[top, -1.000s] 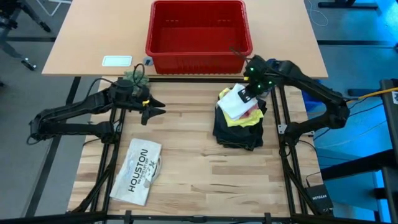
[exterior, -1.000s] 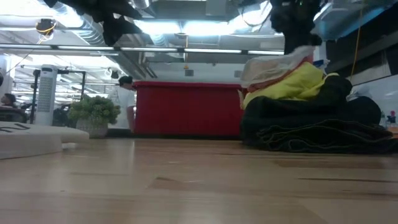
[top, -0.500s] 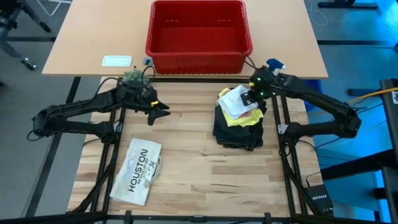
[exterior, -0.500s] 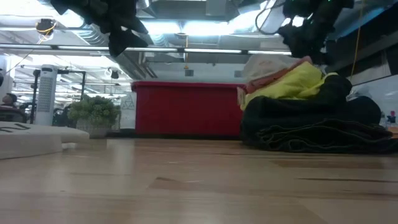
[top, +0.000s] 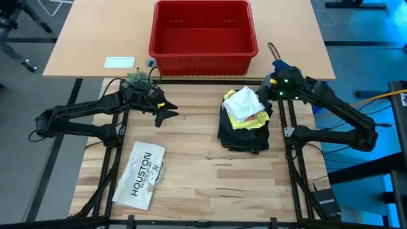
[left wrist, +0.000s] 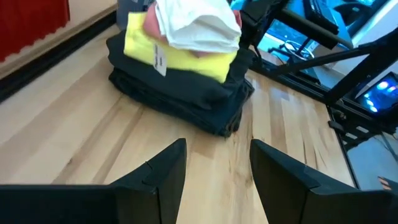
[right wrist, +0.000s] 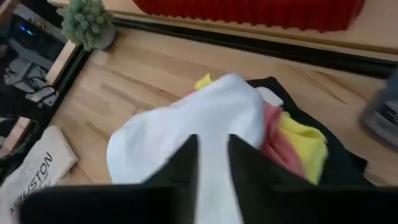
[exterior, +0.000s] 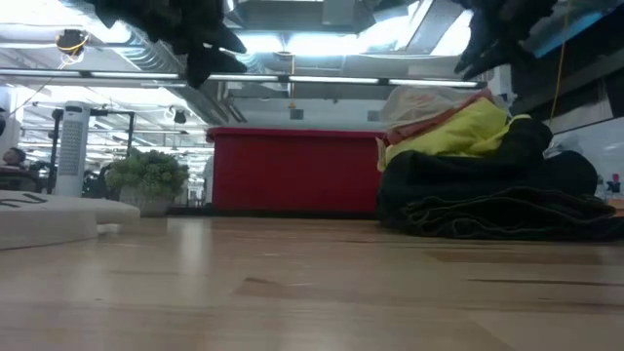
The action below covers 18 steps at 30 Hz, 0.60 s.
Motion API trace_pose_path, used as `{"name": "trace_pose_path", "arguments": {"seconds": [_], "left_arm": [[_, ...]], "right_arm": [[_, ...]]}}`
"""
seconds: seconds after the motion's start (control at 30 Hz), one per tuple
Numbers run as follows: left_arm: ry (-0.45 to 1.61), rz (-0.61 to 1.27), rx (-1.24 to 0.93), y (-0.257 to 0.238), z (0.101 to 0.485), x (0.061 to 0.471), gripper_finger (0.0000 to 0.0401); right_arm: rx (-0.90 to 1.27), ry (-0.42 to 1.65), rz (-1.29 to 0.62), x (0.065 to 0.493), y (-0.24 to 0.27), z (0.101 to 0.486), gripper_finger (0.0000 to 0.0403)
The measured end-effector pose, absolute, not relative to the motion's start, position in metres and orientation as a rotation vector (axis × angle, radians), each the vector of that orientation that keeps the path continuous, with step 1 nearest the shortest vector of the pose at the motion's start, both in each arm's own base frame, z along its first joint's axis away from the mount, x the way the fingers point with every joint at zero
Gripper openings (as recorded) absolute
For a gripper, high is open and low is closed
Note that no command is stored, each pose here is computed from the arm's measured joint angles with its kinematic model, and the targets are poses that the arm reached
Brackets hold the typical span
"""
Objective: Fold laundry
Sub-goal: Stack the white shorts on the pink panty
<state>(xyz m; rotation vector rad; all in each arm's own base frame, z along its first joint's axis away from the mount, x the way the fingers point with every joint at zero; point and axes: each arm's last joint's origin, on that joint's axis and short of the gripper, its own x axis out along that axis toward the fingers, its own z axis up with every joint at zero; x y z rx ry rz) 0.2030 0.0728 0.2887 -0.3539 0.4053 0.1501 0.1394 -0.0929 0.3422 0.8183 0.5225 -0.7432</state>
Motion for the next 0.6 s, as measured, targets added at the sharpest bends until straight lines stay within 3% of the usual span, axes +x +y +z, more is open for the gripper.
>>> {"name": "trace_pose_path", "arguments": {"seconds": [0.1, 0.37, 0.6], "left_arm": [[0.39, 0.16, -0.359, 0.077, 0.284, 0.213, 0.0168], [0.386, 0.179, -0.42, 0.087, 0.268, 0.237, 0.0168], [0.422, 0.186, -0.441, 0.089, 0.259, 0.243, 0.0168]], "right_arm": [[0.793, 0.54, -0.71, 0.158, -0.096, 0.337, 0.0015], [0.798, 0.758, -0.744, 0.198, -0.109, 0.292, 0.0002], [0.871, 0.825, -0.708, 0.202, -0.109, 0.245, 0.0]]}}
